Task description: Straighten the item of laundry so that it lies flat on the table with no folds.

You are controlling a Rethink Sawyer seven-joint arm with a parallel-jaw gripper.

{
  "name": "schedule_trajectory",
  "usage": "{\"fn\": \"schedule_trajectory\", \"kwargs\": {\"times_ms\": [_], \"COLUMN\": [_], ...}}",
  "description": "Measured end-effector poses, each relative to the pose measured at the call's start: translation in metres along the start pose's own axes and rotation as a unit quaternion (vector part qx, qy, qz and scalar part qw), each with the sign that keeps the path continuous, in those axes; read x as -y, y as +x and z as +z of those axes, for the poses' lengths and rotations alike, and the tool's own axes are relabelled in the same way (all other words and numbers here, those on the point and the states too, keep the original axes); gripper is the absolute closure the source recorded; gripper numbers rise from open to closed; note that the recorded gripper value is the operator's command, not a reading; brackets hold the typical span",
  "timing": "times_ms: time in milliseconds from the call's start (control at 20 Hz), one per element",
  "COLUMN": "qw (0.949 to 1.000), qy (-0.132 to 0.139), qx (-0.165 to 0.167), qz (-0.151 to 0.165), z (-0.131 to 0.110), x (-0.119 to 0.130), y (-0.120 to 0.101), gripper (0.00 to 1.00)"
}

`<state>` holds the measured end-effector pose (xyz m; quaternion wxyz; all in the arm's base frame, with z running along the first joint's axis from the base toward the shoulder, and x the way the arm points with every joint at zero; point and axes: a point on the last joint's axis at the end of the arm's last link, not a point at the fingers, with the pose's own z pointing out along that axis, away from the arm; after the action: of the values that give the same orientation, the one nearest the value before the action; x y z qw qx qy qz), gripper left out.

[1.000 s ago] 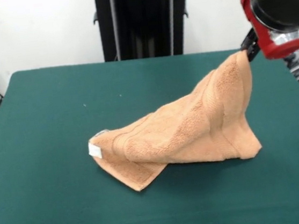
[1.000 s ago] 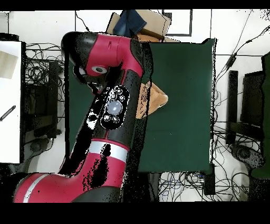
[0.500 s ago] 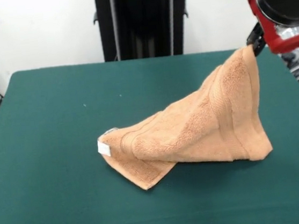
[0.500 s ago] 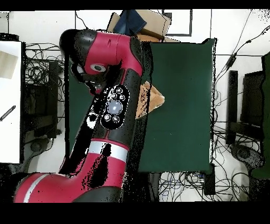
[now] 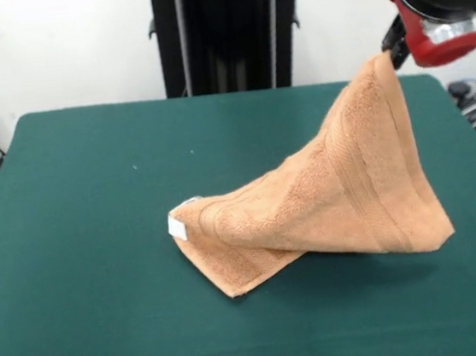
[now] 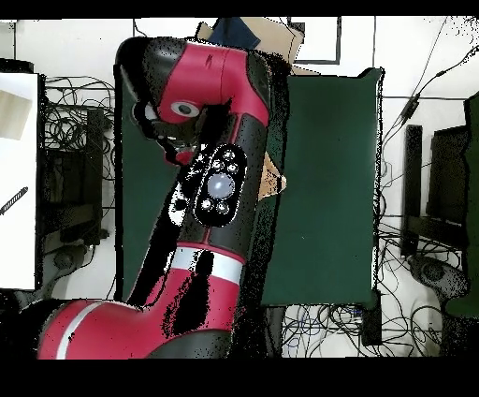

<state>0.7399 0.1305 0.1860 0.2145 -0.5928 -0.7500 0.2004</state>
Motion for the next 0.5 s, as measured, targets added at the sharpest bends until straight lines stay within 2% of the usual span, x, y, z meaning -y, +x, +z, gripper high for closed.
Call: {"fn": "schedule_trajectory", "kwargs": {"times_ms": [250,300,350,400,500], "qw": [0.9999,0.9997,0.9997,0.9993,0.9988], "qy": [-0.002,-0.003,-0.003,-0.003,-0.002], "qx": [0.008,0.015,0.015,0.024,0.030], "qz": [0.012,0.019,0.020,0.030,0.038], "z": [-0.006,-0.007,-0.007,-0.009,-0.010], "x": [0.002,0.004,0.004,0.007,0.010], "y": [-0.025,-0.039,-0.041,-0.061,-0.077], "gripper": [1.00,1.00,1.00,1.00,1.00]}}
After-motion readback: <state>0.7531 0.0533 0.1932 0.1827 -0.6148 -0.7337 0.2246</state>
